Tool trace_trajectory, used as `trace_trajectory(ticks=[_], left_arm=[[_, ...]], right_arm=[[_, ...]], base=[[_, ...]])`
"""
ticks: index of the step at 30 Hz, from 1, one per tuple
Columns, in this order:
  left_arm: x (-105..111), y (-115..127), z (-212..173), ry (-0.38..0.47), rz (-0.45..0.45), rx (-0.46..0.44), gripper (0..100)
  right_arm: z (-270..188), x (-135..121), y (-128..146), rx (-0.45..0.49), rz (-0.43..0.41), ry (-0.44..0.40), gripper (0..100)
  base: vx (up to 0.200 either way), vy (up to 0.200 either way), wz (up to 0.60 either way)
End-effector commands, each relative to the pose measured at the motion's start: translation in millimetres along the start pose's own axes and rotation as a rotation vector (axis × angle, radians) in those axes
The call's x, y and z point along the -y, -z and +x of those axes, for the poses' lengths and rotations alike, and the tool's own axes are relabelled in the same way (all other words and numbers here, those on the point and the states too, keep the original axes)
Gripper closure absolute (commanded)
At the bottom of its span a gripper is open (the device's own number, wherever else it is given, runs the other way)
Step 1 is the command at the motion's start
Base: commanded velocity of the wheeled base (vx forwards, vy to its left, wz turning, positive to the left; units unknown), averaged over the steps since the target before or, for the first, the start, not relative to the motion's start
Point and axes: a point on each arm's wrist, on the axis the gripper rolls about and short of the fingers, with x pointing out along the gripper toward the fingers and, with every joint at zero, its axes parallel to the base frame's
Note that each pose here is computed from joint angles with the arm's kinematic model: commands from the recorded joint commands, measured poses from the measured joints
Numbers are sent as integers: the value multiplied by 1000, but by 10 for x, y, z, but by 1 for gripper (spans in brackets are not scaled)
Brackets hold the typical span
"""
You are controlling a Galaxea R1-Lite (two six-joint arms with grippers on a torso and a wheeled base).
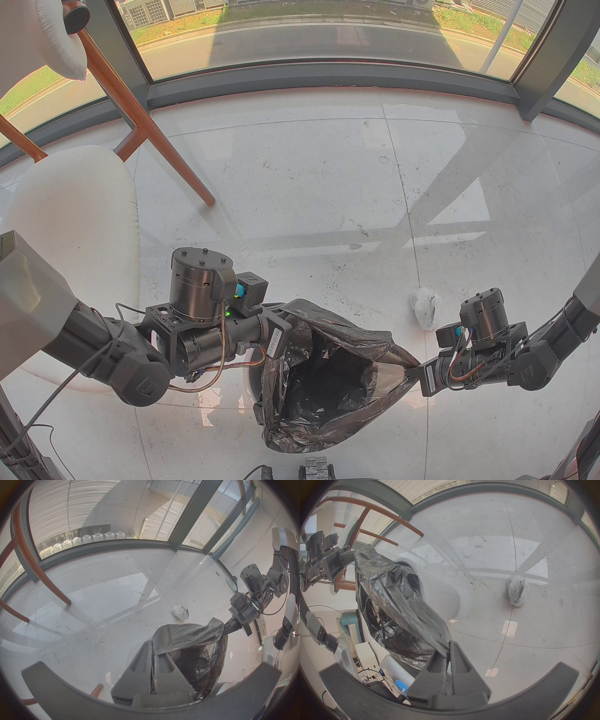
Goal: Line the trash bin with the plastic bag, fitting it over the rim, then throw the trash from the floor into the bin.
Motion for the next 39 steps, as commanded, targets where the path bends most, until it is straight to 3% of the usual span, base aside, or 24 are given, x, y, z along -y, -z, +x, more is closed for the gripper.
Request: trace_trajectory(ticks=[1,2,3,12,19,23,24,33,39], left_arm=[[1,2,1,0,1,-1,100],[1,2,1,0,0,-1,100],[1,2,1,0,0,-1,100],[-23,33,-9,-8,-3,-11,100],[-361,70,-23,-89,34,-23,100],[-378,131,-35,-91,36,-43,100],[-384,124,-33,-92,37,-40,0],[-384,73,-26,-85,41,-19,0],[-232,110,-383,-48,52,-19,0]], right_arm=[[15,-10,-55,16,-7,-3,100],[15,-11,-59,17,-7,-5,100],[13,-20,-97,31,-12,-7,0],[-280,-88,-247,141,-26,-28,0],[-582,-106,-348,249,-29,-30,0],[-674,-102,-393,287,-27,-29,0],[-691,-87,-391,291,-23,-24,0],[-727,-85,-401,304,-24,-22,0],[-796,-90,-323,300,-25,-23,0]], base=[[0,0,0],[0,0,0],[0,0,0],[0,0,0],[0,0,0],[0,0,0],[0,0,0],[0,0,0],[0,0,0]])
